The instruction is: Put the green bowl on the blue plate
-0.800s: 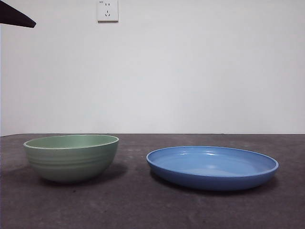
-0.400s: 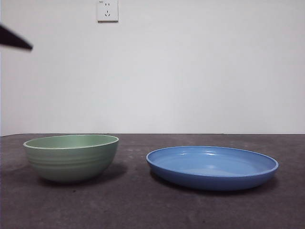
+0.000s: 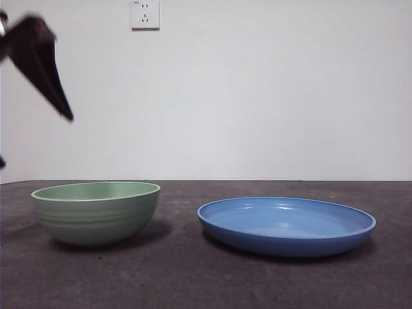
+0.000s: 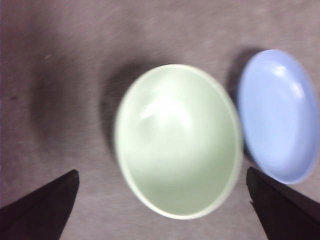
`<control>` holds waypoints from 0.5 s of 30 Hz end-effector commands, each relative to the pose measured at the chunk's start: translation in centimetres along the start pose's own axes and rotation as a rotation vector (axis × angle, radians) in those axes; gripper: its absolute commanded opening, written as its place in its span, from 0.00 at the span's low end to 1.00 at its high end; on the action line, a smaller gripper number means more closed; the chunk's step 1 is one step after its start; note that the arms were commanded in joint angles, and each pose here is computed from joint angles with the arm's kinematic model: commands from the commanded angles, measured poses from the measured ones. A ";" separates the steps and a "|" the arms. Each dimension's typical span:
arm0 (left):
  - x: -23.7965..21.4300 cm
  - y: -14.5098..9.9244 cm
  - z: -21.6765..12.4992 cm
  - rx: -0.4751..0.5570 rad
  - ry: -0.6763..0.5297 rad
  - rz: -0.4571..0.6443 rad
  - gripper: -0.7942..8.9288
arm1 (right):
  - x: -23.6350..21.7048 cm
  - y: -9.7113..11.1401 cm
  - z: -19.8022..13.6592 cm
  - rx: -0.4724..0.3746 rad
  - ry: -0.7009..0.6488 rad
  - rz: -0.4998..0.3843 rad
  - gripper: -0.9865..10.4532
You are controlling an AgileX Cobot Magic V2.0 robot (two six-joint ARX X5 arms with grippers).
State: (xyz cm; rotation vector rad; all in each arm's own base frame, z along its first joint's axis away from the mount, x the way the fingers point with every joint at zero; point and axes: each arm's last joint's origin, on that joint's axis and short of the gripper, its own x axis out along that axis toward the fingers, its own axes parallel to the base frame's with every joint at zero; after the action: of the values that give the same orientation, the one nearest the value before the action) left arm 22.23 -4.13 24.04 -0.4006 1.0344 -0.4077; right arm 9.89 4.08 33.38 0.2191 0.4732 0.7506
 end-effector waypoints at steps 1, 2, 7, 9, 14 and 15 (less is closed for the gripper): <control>1.5 0.6 0.8 0.015 0.028 0.025 0.69 | -0.2 0.2 0.4 -0.006 -0.016 0.010 0.60; 2.0 0.8 0.9 0.015 0.042 0.028 0.69 | -0.2 0.2 0.4 -0.006 -0.016 0.010 0.60; 4.7 2.1 1.2 -0.010 0.104 0.044 0.69 | -0.2 0.2 0.4 -0.005 -0.016 0.010 0.60; 5.6 2.5 1.2 -0.017 0.120 0.048 0.69 | -0.2 0.2 0.4 -0.005 -0.016 0.010 0.60; 6.7 3.1 1.3 -0.032 0.151 0.055 0.65 | -0.2 0.2 0.4 -0.005 -0.016 0.010 0.60; 6.9 3.2 1.3 -0.035 0.156 0.057 0.59 | -0.2 0.2 0.4 -0.005 -0.016 0.010 0.60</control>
State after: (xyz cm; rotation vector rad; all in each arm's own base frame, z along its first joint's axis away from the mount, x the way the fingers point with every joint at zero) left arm 26.32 -4.62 17.84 -0.3941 1.2166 -0.3622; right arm 9.89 4.08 33.38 0.2215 0.4738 0.7501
